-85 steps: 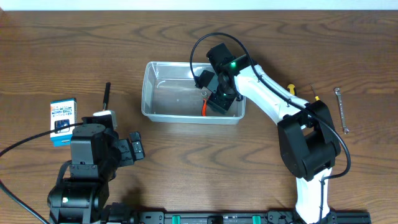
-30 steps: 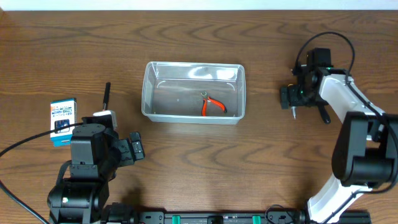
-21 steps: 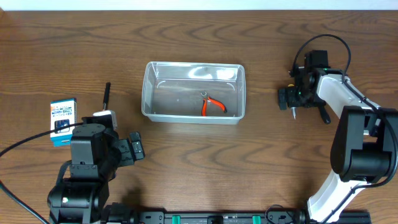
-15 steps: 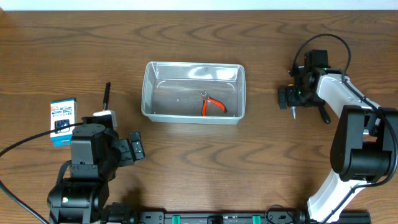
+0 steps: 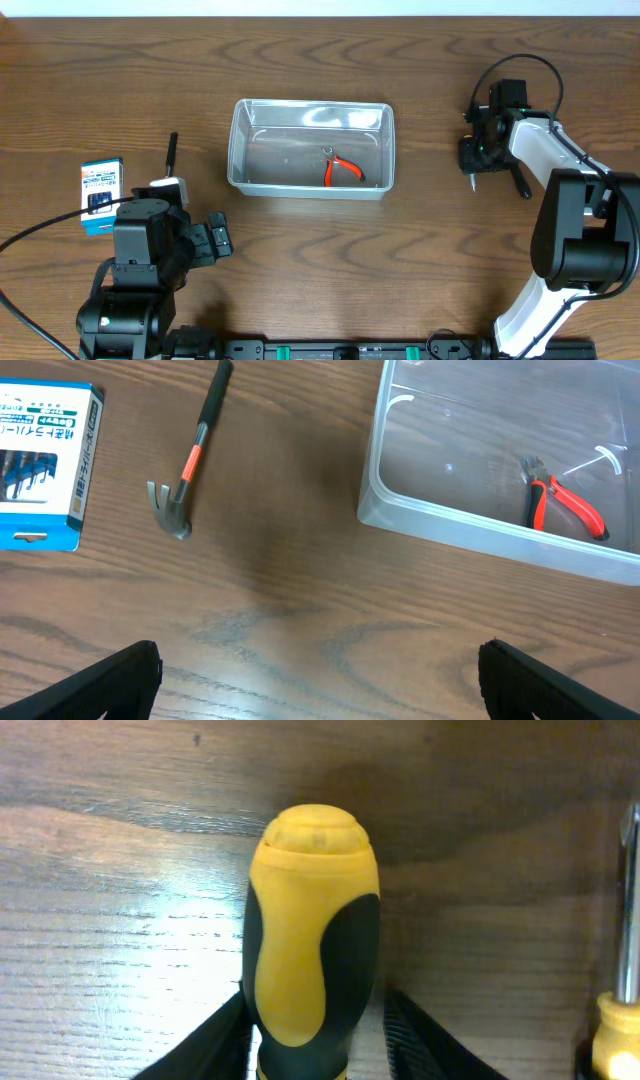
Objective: Pack container
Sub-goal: 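Grasp the yellow-black screwdriver handle with the right gripper, then carry the screwdriver into the container and release it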
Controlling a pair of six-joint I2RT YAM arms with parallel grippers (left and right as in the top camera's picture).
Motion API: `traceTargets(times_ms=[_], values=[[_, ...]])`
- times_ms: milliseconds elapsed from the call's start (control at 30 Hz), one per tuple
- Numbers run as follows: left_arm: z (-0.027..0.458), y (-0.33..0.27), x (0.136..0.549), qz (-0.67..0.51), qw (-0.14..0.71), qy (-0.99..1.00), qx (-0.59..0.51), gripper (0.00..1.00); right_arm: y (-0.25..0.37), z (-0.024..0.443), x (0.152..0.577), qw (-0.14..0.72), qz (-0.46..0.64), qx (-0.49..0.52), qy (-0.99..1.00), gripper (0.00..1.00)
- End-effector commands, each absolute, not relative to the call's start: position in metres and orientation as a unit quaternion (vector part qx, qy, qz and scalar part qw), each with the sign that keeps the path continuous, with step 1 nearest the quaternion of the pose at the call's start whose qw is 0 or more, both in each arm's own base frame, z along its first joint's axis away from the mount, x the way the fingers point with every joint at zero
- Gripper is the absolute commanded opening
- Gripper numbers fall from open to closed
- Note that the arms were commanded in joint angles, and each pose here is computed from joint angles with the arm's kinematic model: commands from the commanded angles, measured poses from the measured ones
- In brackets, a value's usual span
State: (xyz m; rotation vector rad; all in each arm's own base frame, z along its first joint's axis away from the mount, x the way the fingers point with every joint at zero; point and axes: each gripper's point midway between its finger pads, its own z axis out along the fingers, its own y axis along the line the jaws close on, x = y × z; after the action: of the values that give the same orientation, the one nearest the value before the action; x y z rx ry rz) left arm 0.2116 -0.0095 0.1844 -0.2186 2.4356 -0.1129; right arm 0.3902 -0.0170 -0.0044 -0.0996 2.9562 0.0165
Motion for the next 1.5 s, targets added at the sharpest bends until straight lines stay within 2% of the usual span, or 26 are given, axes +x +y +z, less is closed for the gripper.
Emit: traceTargets(times_ms=[0, 100, 233, 467, 700, 1067, 1233, 1400, 1467], values=[[0.193, -0.007, 0.214, -0.042, 0.350, 0.931, -0.094, 0.98, -0.017, -0.028, 0.375, 0.052, 0.003, -0.035, 0.998, 0.38], [0.193, -0.007, 0.214, -0.042, 0.350, 0.931, -0.094, 0.98, -0.017, -0.028, 0.375, 0.051, 0.004, -0.035, 0.998, 0.27], [0.193, -0.007, 0.214, -0.042, 0.350, 0.931, -0.094, 0.98, -0.017, -0.028, 0.374, 0.051, 0.004, -0.035, 0.998, 0.23], [0.193, -0.007, 0.214, -0.042, 0.350, 0.931, -0.094, 0.98, -0.017, -0.028, 0.374, 0.050, 0.004, -0.035, 0.998, 0.08], [0.193, -0.007, 0.214, -0.042, 0.350, 0.931, -0.094, 0.98, -0.017, -0.028, 0.374, 0.050, 0.004, -0.035, 0.998, 0.02], [0.193, -0.007, 0.214, -0.042, 0.350, 0.931, -0.094, 0.98, -0.015, -0.020, 0.377, 0.056, 0.004, -0.022, 0.998, 0.01], [0.193, -0.007, 0.214, -0.042, 0.350, 0.931, -0.094, 0.98, 0.000, 0.034, 0.399, 0.097, 0.003, -0.043, 0.994, 0.01], [0.193, -0.007, 0.214, -0.042, 0.350, 0.931, -0.094, 0.98, 0.053, 0.141, 0.428, 0.200, 0.011, -0.141, 0.970, 0.01], [0.193, -0.007, 0.214, -0.042, 0.350, 0.931, -0.094, 0.98, 0.084, 0.178, 0.430, 0.235, 0.009, -0.210, 0.949, 0.01]])
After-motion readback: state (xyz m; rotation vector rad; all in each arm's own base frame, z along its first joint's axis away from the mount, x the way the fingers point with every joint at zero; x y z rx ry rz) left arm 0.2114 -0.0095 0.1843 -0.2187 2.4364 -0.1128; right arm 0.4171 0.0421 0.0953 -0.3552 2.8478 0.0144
